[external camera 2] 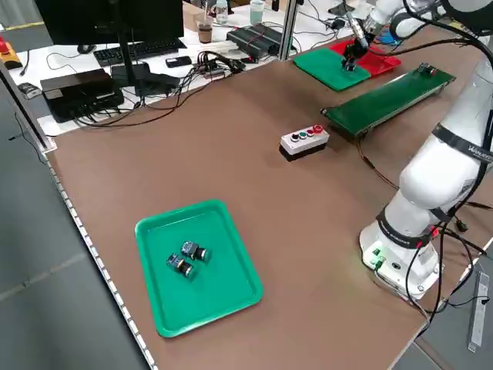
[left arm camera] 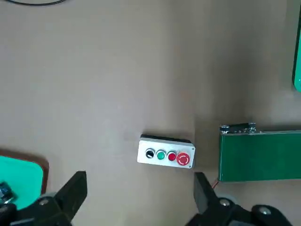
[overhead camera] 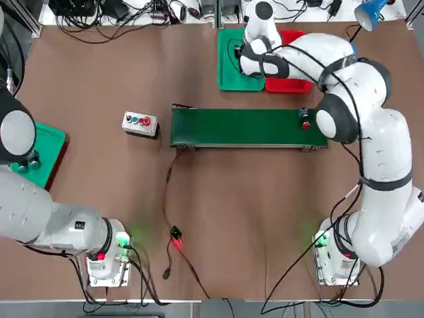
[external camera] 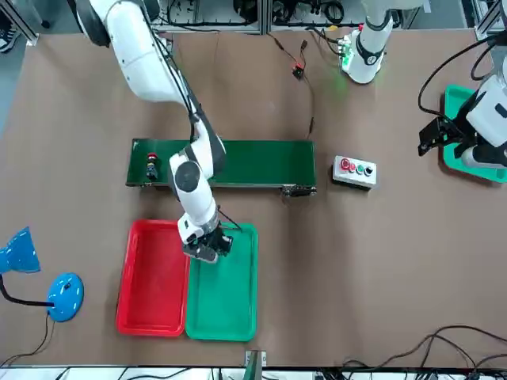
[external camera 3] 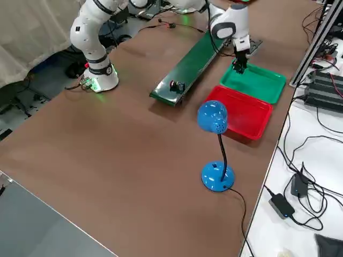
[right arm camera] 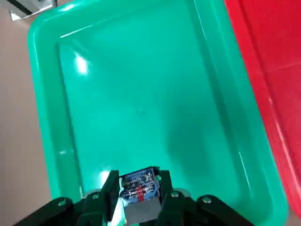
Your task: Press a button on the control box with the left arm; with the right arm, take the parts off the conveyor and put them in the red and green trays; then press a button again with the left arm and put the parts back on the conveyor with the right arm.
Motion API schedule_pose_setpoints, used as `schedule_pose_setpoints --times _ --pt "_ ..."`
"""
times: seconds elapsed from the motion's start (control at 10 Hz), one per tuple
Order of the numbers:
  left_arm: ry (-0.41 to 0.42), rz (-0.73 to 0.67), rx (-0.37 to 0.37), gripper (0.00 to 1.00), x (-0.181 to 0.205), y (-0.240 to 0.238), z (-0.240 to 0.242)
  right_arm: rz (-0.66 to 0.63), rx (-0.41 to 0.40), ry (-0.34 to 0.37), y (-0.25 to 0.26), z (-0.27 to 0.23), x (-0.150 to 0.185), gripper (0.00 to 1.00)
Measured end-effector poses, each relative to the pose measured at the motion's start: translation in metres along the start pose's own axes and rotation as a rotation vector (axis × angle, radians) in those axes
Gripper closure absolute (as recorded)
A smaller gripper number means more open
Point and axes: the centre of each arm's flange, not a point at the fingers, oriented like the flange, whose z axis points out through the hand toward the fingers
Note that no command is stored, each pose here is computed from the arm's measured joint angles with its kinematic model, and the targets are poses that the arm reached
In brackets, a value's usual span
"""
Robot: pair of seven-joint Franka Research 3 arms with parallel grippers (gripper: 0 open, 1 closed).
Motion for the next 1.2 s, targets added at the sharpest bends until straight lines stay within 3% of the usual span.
schedule_pose_setpoints --times 0.2,0.6,0.9,1.2 --pt "0.000 0.000 0.000 0.00 0.000 0.000 0.000 0.011 -0.021 -0.041 -0.020 -0.039 -0.019 0.60" --pt "-0.001 0.000 0.000 0.00 0.000 0.000 0.001 0.019 -0.017 -0.087 -0.074 -0.067 -0.127 0.60" --pt "-0.001 0.000 0.000 0.00 0.000 0.000 0.001 -0.021 -0.036 -0.123 -0.092 -0.073 -0.203 0.60" --pt "-0.001 0.000 0.000 0.00 0.000 0.000 0.001 -0.063 -0.069 -0.145 -0.082 -0.052 -0.242 0.60"
